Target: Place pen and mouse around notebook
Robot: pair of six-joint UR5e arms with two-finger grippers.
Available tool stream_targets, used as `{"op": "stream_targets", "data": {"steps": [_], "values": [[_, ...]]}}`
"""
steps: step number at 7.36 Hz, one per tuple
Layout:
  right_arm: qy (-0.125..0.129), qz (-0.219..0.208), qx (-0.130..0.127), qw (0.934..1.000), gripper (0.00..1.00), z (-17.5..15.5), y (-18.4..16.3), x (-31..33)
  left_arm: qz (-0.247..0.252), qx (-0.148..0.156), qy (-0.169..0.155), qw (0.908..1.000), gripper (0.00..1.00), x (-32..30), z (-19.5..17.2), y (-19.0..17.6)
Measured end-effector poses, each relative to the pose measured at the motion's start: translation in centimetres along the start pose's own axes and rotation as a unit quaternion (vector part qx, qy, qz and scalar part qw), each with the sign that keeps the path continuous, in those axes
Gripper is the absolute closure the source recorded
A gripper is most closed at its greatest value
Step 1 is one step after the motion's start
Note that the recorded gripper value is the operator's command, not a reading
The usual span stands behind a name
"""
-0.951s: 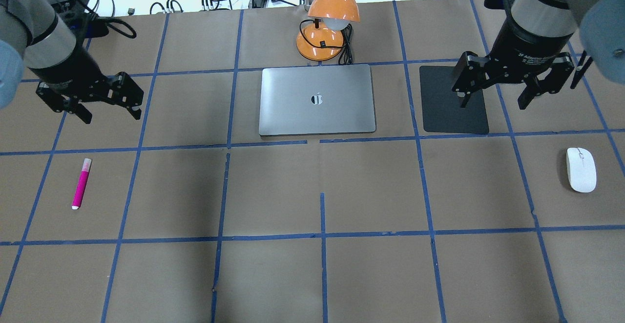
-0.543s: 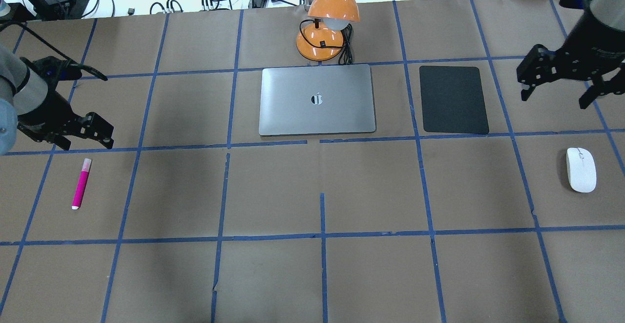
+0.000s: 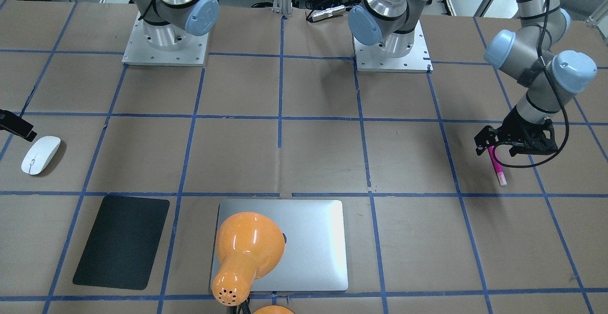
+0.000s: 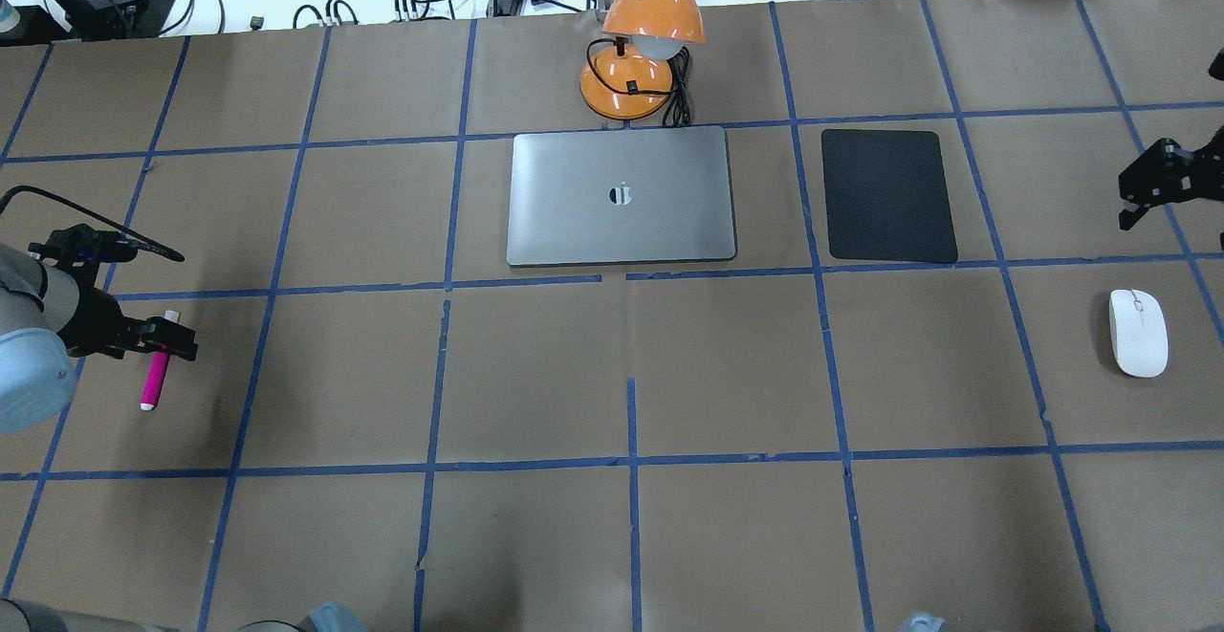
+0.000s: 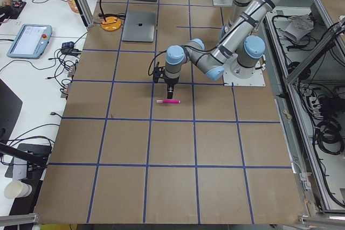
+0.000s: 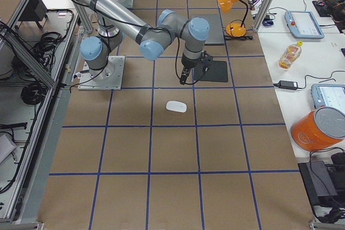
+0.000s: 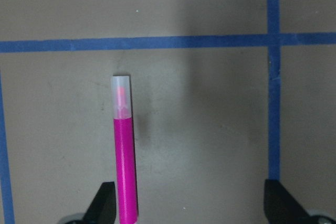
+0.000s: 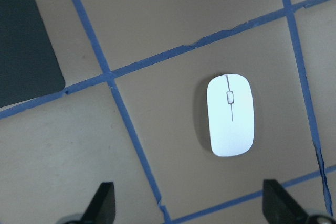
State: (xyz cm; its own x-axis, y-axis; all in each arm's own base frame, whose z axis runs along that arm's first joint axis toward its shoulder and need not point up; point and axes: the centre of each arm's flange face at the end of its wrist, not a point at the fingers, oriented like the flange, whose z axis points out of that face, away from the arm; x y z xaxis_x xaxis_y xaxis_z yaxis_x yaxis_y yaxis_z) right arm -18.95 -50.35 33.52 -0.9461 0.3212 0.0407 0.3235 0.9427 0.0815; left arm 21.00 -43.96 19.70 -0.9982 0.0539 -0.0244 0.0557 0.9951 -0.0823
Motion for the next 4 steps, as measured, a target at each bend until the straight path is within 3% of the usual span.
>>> {"op": "stream_targets", "data": {"steps": [1,2,3,4], "values": [[0.002,-0.001,0.01,0.9999,0.0,2.6,0.2,1.7,-0.001,0.0,0.005,1.0,0.3,-1.1,1.6,0.5],[0.005,0.001,0.022,0.9997,0.0,5.3,0.5,2.9,-0.01,-0.006,0.011,0.9999,0.7,-1.6,2.9,0.7],[0.01,0.001,0.035,0.9993,0.0,7.4,0.8,3.3,-0.022,-0.01,0.014,0.9996,1.0,-1.8,3.6,0.8],[0.012,0.001,0.039,0.9992,0.0,8.9,1.0,3.5,-0.027,-0.011,0.014,0.9995,1.0,-2.0,3.9,0.7]]}}
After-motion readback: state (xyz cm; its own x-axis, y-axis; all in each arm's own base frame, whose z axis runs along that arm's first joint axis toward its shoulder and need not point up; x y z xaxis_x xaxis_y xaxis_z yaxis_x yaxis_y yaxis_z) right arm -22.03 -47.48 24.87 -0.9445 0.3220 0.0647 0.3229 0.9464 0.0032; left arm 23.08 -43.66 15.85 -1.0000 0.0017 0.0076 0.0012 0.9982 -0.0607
